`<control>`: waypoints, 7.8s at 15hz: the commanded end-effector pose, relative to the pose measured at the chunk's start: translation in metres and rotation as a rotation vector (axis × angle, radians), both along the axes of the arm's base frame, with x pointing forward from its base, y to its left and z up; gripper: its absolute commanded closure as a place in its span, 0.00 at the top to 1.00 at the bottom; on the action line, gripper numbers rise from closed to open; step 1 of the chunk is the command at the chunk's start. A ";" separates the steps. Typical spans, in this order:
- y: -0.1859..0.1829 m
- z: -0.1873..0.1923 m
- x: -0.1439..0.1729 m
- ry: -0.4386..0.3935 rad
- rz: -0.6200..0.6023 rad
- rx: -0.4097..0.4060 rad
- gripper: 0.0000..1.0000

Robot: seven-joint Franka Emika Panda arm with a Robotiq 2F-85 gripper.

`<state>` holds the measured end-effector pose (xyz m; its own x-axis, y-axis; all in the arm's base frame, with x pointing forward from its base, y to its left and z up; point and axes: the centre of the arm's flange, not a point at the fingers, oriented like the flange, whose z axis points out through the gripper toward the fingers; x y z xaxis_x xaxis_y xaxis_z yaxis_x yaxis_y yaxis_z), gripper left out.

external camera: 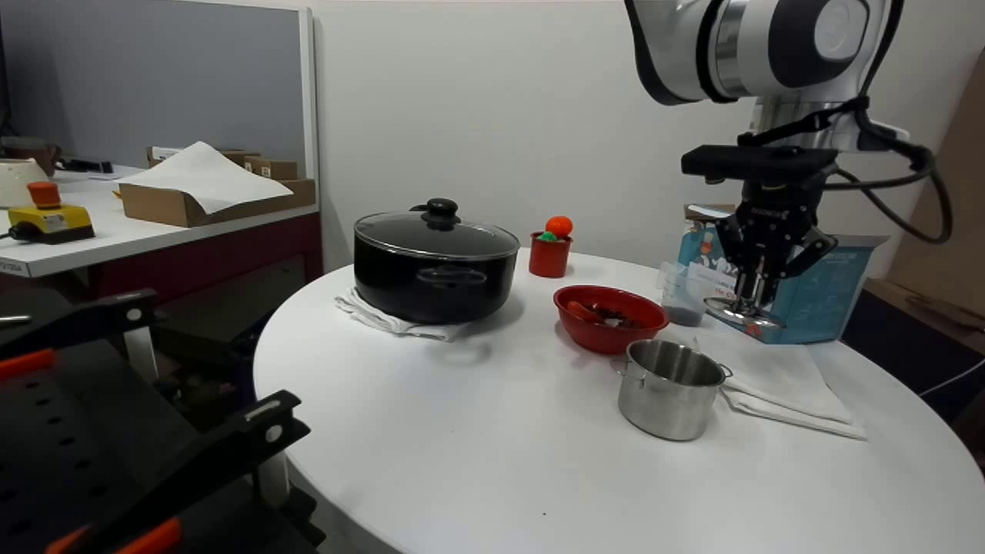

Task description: Put a spoonful of the things in the red bowl into the small pot, then cover it and then uncover the big pot

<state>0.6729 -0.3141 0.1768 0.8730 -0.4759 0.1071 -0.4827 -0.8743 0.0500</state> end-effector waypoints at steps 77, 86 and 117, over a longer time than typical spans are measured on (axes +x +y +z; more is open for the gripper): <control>0.068 -0.035 -0.158 -0.178 0.134 -0.024 0.10; 0.065 -0.034 -0.161 -0.196 0.133 0.013 0.72; 0.291 0.171 -0.262 0.093 0.752 0.027 1.00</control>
